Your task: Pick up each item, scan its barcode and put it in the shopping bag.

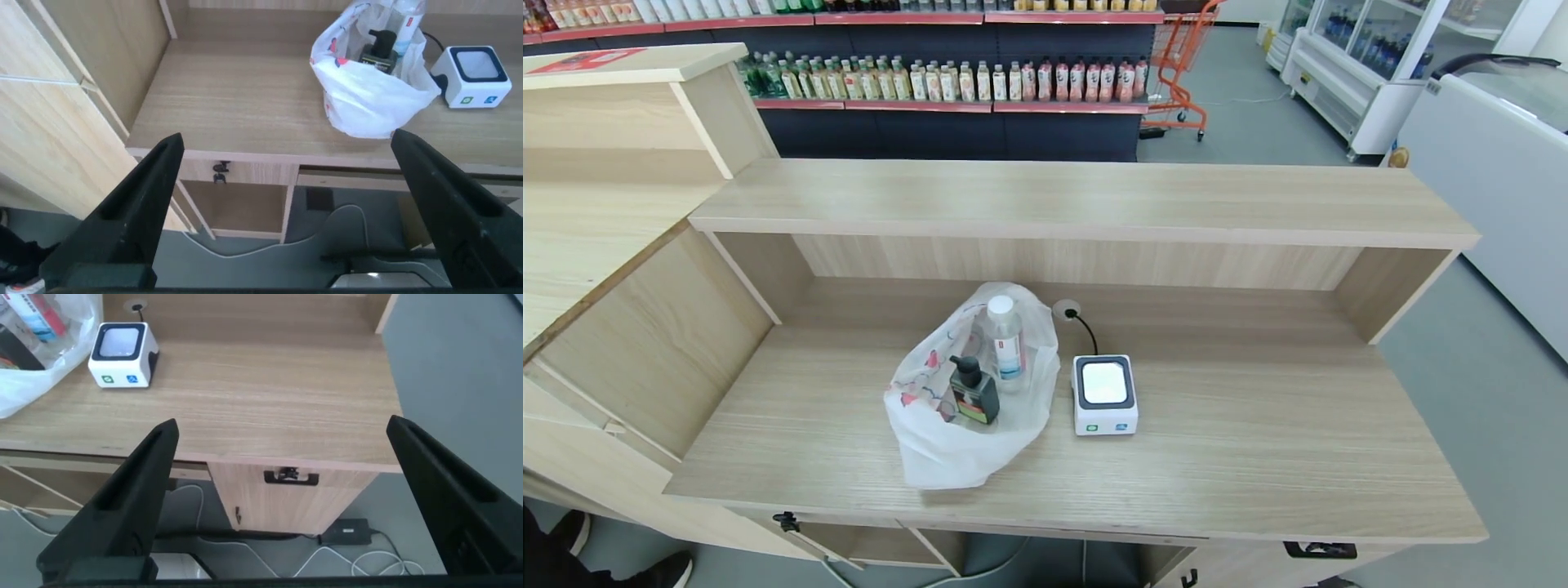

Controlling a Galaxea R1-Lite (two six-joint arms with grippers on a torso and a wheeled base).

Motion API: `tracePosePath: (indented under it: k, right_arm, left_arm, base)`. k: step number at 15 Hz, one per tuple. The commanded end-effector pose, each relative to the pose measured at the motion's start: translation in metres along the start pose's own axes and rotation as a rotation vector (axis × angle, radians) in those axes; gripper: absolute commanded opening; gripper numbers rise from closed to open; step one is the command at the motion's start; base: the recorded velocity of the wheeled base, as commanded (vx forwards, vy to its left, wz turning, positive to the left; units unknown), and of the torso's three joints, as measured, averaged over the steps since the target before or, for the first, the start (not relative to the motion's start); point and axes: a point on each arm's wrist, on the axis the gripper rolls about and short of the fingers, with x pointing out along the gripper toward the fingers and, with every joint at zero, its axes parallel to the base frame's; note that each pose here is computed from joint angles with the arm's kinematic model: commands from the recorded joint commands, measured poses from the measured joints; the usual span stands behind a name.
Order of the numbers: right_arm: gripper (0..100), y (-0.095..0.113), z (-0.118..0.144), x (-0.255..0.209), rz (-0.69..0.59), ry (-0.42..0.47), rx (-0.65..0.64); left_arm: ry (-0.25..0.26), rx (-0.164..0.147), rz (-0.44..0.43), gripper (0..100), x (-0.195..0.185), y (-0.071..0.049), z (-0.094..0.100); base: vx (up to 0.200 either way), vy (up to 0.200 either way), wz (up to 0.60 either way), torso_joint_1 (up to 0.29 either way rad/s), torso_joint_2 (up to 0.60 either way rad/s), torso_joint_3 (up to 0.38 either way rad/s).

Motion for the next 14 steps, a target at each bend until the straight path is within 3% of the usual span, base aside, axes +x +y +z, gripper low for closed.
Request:
tracePosePath:
  k: [1, 4, 6, 7, 14]
  right_arm:
    - [100, 0.0000, 0.0000, 0.0003, 0.001, 0.004, 0.001]
    - [100, 0.0000, 0.0000, 0.0003, 0.001, 0.004, 0.002]
    - [100, 0.0000, -0.0001, 0.0003, 0.001, 0.005, 0.011]
    - [0, 0.0000, -0.0001, 0.0003, -0.001, 0.006, 0.019]
    - [0, 0.0000, -0.0001, 0.0003, -0.001, 0.006, 0.022]
  left_arm:
    - [0.000, 0.001, 0.001, 100, 0.0001, 0.0000, 0.0001]
    - [-0.001, -0.001, 0.002, 100, 0.0000, 0.0000, 0.0001]
    - [-0.001, -0.002, 0.002, 100, 0.0000, 0.0000, 0.0001]
    - [-0.001, -0.002, 0.002, 100, 0.0000, 0.0000, 0.0001]
    - [-0.001, -0.002, 0.002, 100, 0.0000, 0.0000, 0.0001]
  base:
    - [0.200, 0.000, 0.00, 0.002, 0.00, 0.002]
    - [0.200, 0.000, 0.00, -0.004, -0.01, 0.004]
    - [0.000, 0.000, 0.00, 0.000, 0.00, 0.000]
    - [0.000, 0.000, 0.00, 0.000, 0.00, 0.000]
    - [0.000, 0.000, 0.00, 0.000, 0.00, 0.000]
